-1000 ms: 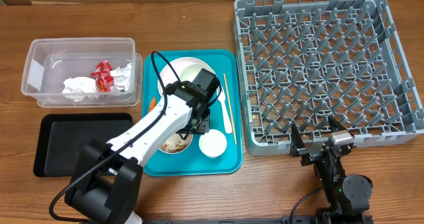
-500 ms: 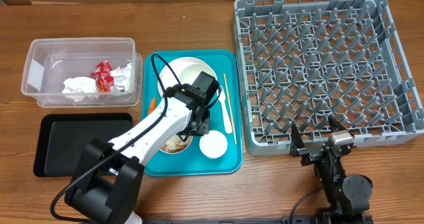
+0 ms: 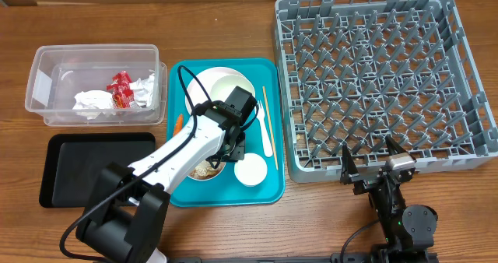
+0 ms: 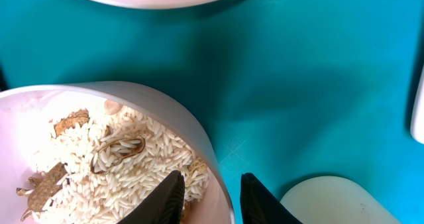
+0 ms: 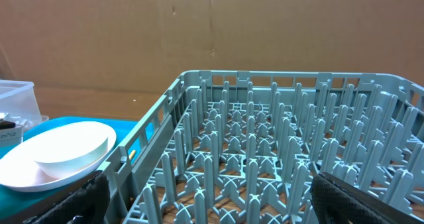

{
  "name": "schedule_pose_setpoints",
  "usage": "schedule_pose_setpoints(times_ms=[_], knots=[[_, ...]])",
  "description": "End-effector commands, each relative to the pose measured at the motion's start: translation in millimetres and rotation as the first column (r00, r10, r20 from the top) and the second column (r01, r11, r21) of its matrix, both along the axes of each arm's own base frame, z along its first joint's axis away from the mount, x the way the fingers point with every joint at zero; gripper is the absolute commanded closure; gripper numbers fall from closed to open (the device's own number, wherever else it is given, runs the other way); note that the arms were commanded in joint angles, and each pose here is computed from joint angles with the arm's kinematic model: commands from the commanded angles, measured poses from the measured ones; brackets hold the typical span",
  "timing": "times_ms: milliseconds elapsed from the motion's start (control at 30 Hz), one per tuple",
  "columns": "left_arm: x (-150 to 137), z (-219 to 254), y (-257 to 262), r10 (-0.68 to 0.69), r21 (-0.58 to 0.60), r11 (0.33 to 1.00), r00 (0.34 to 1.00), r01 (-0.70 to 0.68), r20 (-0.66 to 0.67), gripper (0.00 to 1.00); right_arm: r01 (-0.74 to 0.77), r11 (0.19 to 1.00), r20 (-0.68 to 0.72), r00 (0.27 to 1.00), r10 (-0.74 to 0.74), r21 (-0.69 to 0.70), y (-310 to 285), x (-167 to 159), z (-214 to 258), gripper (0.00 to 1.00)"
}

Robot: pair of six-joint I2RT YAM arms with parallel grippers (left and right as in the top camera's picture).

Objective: Sort waste into correct bins and load items into the dishwasher
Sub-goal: 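Lower the left gripper onto the rim of the rice bowl and grasp it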

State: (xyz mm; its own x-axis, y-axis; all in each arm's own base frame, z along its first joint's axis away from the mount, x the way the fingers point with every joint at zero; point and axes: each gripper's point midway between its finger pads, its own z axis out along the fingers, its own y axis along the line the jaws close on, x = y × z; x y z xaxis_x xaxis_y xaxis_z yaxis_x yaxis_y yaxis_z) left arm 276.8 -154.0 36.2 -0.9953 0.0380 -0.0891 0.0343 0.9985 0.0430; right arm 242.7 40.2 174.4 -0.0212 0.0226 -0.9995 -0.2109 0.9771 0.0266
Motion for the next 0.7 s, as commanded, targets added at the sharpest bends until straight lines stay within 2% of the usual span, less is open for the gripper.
schedule_pose_setpoints(times_ms=[0,667], knots=[[-1.3,-2.2,0.8,0.006,-0.001,1.000,1.000,-0.006,-0.005,0.71,0.014,1.000,0.004,1.000,-0.014,-0.003,-2.7,0.6,-2.0,0.00],[-1.1,-7.7,3.5,0.022,0.004,1.000,1.000,-0.022,0.005,0.79,0.014,1.000,0.004,1.000,-0.014,-0.003,-2.7,0.6,-2.0,0.00]])
